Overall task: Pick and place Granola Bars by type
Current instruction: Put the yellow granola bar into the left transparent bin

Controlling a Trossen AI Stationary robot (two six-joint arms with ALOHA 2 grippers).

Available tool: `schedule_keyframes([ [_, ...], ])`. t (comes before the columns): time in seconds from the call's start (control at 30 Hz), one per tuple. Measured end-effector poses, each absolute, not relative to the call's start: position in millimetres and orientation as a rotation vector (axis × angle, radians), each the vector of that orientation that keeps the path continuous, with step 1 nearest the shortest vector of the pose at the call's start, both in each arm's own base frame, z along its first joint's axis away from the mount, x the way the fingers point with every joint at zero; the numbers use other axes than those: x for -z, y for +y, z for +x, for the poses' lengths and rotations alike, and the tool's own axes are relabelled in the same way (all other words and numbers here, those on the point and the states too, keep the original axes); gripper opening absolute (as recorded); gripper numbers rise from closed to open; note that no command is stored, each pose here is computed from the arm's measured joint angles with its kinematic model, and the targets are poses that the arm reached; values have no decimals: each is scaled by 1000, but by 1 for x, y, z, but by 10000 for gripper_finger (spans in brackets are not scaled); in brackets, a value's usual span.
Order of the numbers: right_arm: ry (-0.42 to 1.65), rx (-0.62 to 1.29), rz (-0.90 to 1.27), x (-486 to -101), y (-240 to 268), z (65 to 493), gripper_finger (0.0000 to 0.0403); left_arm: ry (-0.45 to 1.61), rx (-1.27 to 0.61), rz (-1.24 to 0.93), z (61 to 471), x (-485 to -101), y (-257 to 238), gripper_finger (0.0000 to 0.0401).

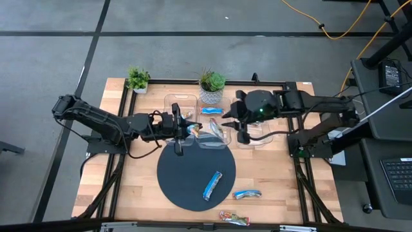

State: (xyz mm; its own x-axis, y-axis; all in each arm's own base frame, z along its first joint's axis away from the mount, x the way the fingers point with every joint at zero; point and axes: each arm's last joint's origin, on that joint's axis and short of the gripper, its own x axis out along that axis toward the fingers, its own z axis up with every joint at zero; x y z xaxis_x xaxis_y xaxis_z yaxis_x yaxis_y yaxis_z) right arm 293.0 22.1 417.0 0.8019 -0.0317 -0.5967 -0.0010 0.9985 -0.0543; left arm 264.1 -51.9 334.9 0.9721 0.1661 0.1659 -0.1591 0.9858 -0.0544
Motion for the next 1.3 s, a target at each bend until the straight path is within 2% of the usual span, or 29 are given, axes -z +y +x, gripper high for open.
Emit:
schedule_keyframes([
  [0.37, 846, 149, -56, -413, 36, 250, 131, -106, -168, -20, 259, -333, -50, 7],
  [0.5, 835, 185, -82, -421, 38, 234, 131, -30, -214, -38, 246, -334, -46, 9],
  [0.7, 739, 198, -82, -430, 33, 206, 131, 41, -257, -73, 218, -341, -38, 7],
  [1.03, 420, 170, -25, -373, 24, 164, 131, 303, -327, -94, 192, -364, -26, 6],
  [1.3, 303, 150, -72, -359, 22, 154, 131, 380, -412, -121, 189, -375, -5, 8],
])
